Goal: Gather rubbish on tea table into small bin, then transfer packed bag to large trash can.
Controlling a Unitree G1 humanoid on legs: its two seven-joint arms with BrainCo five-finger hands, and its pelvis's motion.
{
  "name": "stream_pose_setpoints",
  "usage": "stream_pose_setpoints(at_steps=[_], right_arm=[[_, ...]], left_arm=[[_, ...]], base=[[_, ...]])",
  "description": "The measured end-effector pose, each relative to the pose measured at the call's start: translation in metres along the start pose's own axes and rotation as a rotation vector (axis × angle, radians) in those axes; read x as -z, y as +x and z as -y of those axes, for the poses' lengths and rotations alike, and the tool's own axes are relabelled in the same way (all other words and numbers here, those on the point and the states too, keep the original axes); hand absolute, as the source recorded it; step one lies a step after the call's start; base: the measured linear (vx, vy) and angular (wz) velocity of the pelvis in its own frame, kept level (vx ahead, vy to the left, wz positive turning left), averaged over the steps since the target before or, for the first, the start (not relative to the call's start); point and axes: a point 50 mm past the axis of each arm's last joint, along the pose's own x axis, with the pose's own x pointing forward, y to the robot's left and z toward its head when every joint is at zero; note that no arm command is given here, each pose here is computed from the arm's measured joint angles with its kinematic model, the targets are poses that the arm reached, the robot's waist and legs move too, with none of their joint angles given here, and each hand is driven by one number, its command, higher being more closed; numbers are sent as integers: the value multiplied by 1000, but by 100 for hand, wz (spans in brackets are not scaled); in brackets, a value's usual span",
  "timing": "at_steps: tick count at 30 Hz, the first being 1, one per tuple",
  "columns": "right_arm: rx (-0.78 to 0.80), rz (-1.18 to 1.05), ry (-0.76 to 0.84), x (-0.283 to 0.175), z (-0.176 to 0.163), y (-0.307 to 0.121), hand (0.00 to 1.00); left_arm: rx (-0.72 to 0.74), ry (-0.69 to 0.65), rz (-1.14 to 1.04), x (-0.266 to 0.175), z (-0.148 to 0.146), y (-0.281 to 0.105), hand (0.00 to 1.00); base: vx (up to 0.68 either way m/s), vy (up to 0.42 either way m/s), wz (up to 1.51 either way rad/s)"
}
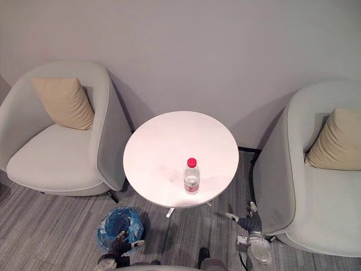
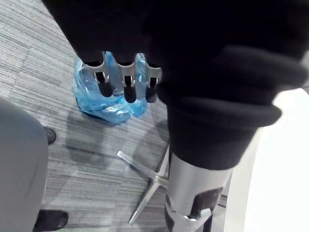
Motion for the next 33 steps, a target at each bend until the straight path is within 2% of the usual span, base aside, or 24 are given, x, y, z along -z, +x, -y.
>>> stream_pose_setpoints(at_steps=[12, 33], right_arm=[[-156, 231, -55, -47, -37, -1, 0], [-290, 328, -145, -69, -68, 4, 0]], left_arm=[[23, 43, 21, -3, 2, -1, 0], [57, 97, 49, -4, 8, -4, 0]], base=[[59, -8, 4], [3, -5, 9]])
